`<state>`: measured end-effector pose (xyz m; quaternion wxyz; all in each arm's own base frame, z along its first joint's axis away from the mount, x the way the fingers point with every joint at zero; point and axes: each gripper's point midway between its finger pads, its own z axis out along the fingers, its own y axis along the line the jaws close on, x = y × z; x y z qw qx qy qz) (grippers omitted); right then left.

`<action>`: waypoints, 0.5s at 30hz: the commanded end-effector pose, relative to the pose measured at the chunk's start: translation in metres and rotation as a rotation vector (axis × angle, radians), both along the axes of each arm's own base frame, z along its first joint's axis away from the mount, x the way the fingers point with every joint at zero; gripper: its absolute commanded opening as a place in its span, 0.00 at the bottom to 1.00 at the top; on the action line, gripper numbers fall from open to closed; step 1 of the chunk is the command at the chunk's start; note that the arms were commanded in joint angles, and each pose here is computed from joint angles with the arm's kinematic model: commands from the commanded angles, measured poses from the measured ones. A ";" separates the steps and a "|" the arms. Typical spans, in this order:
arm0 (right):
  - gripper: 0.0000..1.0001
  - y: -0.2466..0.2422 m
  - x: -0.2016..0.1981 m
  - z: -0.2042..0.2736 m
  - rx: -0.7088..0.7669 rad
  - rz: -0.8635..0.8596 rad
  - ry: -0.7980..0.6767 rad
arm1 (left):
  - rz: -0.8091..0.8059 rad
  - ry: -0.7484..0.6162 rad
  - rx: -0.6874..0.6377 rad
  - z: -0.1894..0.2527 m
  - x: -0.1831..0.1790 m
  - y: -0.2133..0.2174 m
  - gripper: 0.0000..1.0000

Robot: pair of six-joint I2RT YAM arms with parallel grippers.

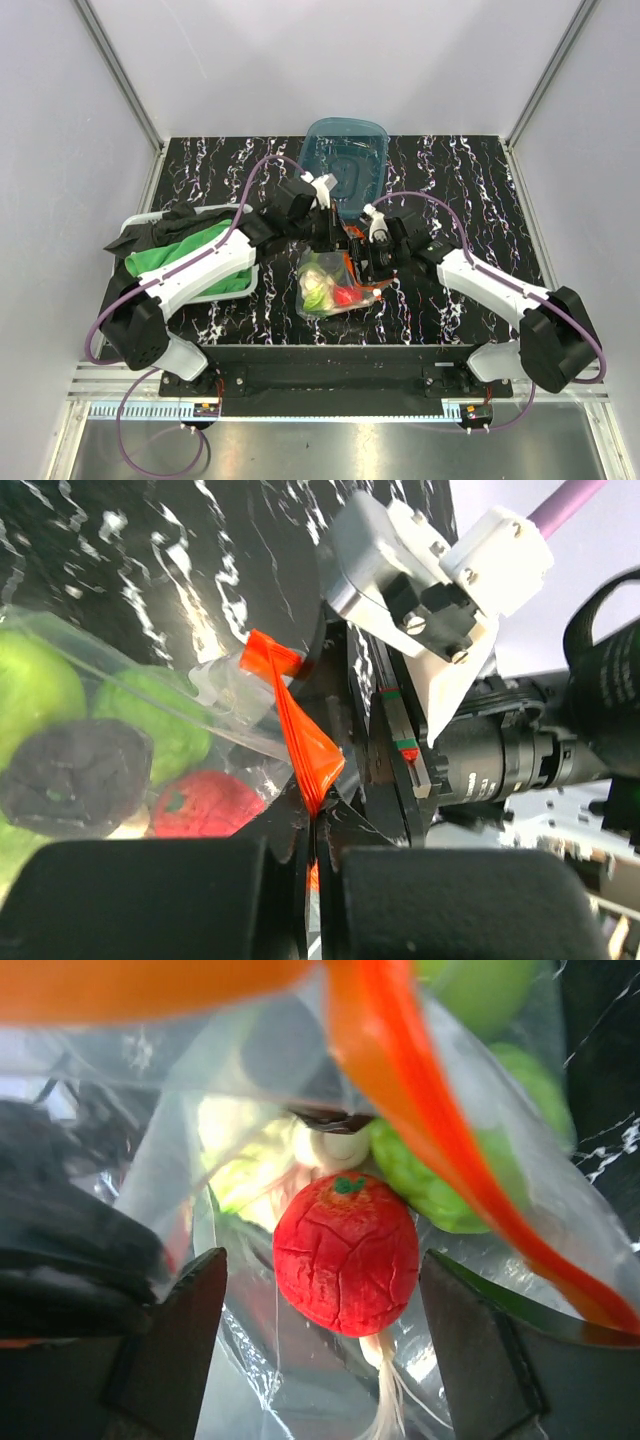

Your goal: Open the zip-top bag and remove the fake food

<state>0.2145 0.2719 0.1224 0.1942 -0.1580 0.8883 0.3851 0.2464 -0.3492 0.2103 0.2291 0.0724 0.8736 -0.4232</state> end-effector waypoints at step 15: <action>0.78 0.013 -0.013 -0.071 -0.027 0.074 0.189 | -0.114 0.026 -0.141 0.010 0.001 -0.046 0.00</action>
